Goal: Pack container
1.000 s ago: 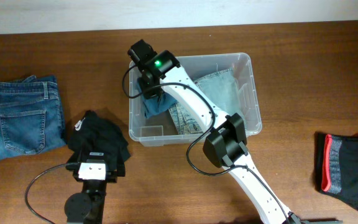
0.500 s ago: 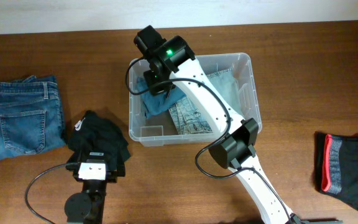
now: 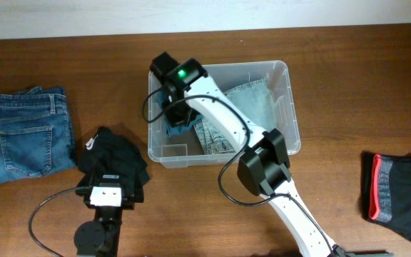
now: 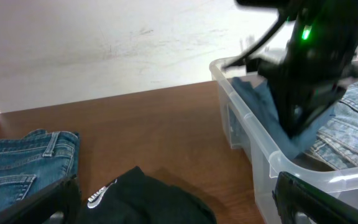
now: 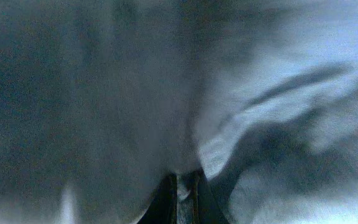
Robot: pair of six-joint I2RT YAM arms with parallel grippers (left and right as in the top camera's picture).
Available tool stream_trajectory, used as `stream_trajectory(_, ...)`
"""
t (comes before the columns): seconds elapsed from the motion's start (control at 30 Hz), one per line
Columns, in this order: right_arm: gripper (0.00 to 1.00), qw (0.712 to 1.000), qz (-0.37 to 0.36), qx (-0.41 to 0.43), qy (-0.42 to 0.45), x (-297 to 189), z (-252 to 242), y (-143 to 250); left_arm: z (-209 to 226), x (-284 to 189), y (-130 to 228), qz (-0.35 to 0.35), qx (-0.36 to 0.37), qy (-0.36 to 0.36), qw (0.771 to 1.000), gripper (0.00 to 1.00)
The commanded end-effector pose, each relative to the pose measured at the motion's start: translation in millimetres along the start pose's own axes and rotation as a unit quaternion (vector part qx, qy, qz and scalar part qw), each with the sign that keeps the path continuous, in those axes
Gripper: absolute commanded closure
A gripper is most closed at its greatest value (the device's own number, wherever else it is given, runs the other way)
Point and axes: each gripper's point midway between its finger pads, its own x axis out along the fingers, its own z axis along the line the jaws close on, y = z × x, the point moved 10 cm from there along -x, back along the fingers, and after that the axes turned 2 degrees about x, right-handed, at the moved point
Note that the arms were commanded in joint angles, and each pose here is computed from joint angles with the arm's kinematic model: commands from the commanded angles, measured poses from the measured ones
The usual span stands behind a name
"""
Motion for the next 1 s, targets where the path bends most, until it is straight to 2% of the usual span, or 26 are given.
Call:
stream_trajectory(0.0,0.96,1.0,0.014,-0.007,-0.007,16,9,6,-1,0,1,-0.001,0.003,0.003,1.0,0.0)
stream_trajectory(0.23,0.96,1.0,0.001,-0.013,-0.011,1,8,5,-1,0,1,-0.001,0.003,0.003,1.0,0.01)
stream_trajectory(0.53,0.96,0.996,-0.083,-0.028,-0.033,-81,12,7,-1,0,1,-0.001,0.003,0.003,1.0,0.01)
stream_trajectory(0.97,0.94,0.994,-0.084,-0.042,-0.059,-45,28,1,-1,0,1,-0.001,0.003,0.003,1.0,0.01)
